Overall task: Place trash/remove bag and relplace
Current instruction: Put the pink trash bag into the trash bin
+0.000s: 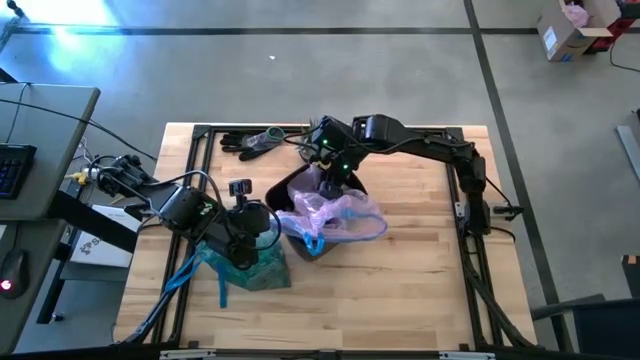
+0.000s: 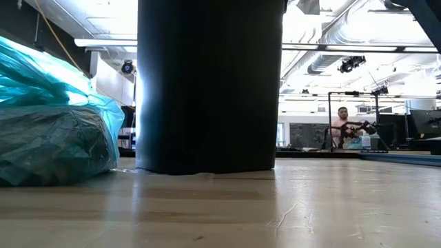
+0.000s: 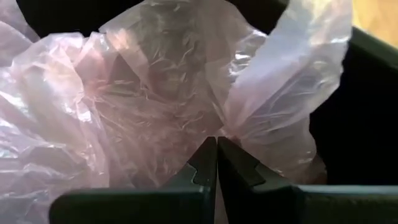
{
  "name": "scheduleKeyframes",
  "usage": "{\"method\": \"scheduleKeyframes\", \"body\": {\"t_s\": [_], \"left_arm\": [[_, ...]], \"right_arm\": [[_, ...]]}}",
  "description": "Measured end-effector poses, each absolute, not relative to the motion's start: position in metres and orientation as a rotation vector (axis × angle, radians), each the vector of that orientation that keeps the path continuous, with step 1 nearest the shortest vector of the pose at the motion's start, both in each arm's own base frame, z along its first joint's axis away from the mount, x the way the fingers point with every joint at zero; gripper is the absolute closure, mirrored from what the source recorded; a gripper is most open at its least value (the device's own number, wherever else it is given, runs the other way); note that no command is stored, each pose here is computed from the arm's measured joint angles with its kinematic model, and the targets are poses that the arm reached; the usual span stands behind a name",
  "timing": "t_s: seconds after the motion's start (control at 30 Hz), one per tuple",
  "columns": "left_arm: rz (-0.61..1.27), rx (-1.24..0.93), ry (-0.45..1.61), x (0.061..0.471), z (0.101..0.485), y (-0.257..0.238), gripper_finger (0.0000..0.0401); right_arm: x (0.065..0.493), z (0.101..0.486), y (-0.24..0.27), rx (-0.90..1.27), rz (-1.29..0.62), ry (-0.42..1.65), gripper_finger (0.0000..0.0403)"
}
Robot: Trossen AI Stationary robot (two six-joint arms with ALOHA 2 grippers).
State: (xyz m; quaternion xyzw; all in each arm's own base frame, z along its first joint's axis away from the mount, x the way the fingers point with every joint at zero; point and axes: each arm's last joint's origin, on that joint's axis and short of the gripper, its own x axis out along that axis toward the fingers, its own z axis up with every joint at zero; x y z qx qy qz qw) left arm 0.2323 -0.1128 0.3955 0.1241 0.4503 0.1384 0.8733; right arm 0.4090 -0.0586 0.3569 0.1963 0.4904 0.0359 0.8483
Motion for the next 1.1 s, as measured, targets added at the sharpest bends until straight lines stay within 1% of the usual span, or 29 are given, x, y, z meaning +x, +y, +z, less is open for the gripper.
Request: {"method": "scheduleKeyframes", "body": {"t_s": [0.1,0.2,0.27,0.43,0.63,0.7,0.77,0.9,1.0,1.1], "left_arm": [[0.29,0.263,0.94,0.232,0.396,-0.113,0.0401],[0.29,0.264,0.94,0.232,0.396,-0.113,0.0401],[0.286,0.261,0.942,0.232,0.395,-0.113,0.0401],[0.281,0.252,0.946,0.232,0.395,-0.113,0.0401],[0.281,0.248,0.943,0.232,0.395,-0.113,0.0401],[0.279,0.245,0.942,0.233,0.396,-0.113,0.0401],[0.279,0.244,0.941,0.233,0.396,-0.113,0.0401],[0.278,0.244,0.941,0.233,0.396,-0.113,0.0401],[0.274,0.242,0.943,0.233,0.396,-0.114,0.0401],[0.268,0.235,0.94,0.233,0.396,-0.114,0.0401]], "right_arm": [[0.409,0.356,-0.058,0.411,0.059,1.037,0.0403],[0.408,0.361,-0.052,0.365,0.022,1.039,0.0403],[0.406,0.373,-0.048,0.333,0.007,0.99,0.0403],[0.386,0.422,-0.041,0.311,0.011,0.855,0.0402],[0.355,0.448,-0.038,0.276,-0.05,0.799,0.0402],[0.341,0.459,-0.034,0.218,-0.06,0.785,0.0402],[0.333,0.467,-0.025,0.144,-0.029,0.762,0.0402],[0.319,0.485,0.011,-0.049,0.065,0.666,0.0399],[0.31,0.491,0.041,-0.203,0.082,0.637,0.0372],[0.311,0.486,0.071,-0.334,0.045,0.646,0.0316]]}}
